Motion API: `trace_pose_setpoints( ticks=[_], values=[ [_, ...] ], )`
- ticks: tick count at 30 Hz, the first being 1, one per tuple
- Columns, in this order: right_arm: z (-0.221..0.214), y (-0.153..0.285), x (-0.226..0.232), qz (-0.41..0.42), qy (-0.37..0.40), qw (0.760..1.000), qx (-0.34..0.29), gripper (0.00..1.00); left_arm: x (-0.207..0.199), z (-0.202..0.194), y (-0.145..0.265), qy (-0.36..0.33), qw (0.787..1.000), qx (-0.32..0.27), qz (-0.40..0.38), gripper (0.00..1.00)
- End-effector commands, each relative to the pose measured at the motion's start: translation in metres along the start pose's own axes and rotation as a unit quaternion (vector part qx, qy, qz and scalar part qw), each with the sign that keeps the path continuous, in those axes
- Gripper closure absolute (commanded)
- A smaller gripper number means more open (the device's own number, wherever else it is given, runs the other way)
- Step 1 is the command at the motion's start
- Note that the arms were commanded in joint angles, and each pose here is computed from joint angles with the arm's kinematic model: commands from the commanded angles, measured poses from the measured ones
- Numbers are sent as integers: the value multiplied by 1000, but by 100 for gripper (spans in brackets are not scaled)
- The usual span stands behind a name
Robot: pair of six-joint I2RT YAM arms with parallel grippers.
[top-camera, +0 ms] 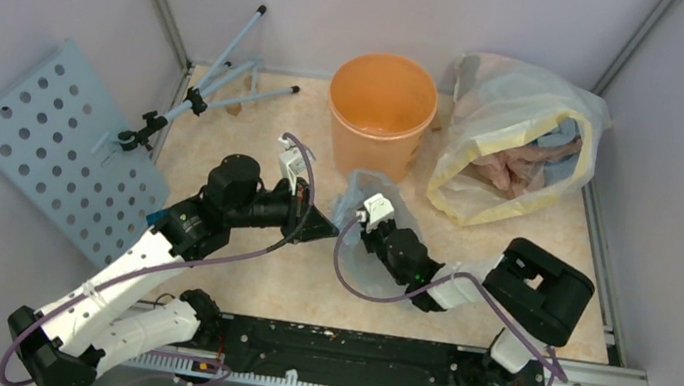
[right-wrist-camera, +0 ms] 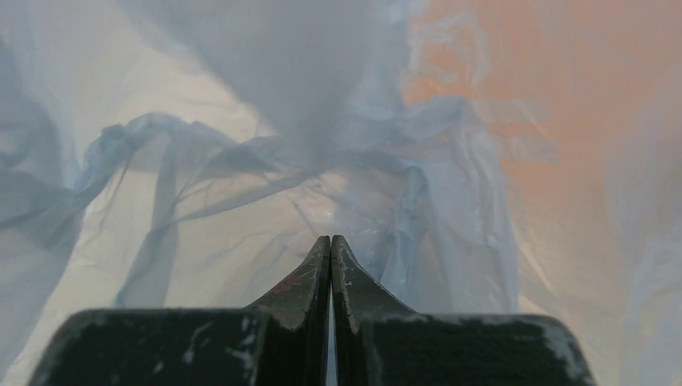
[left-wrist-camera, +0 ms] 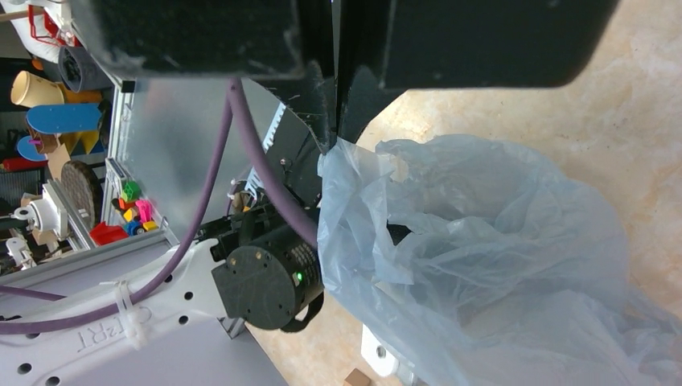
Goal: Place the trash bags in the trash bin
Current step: Unfold the trash bag at the center of the board.
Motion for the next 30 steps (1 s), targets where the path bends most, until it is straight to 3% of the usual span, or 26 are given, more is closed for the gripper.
trace_pose_setpoints(
  ticks=[1, 8, 18, 30],
  values=[
    [28, -8, 3, 57, -61, 996, -40, 100, -6, 11, 2, -14, 1000, -20, -10, 100],
    [2, -24, 2, 60, -85, 994, 23, 100, -9, 11, 3, -16, 1000, -17, -19, 100],
    [-35, -31, -18, -4, -107, 990, 91, 100, -18, 23, 9, -30, 999, -27, -27, 100],
    [-41, -25, -19, -11, -114, 987, 113, 100, -50, 82, 13, -83, 991, -61, -81, 100]
  ],
)
Point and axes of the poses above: each gripper's point midway between its finger pads, its own y axis back along the fingers, its own x axis along the line the jaws close on, z = x × y, the point moved 5 cm from there along y, back along the fingers, and after that the axes turned 9 degrees about -y, right-handed, at the moved point
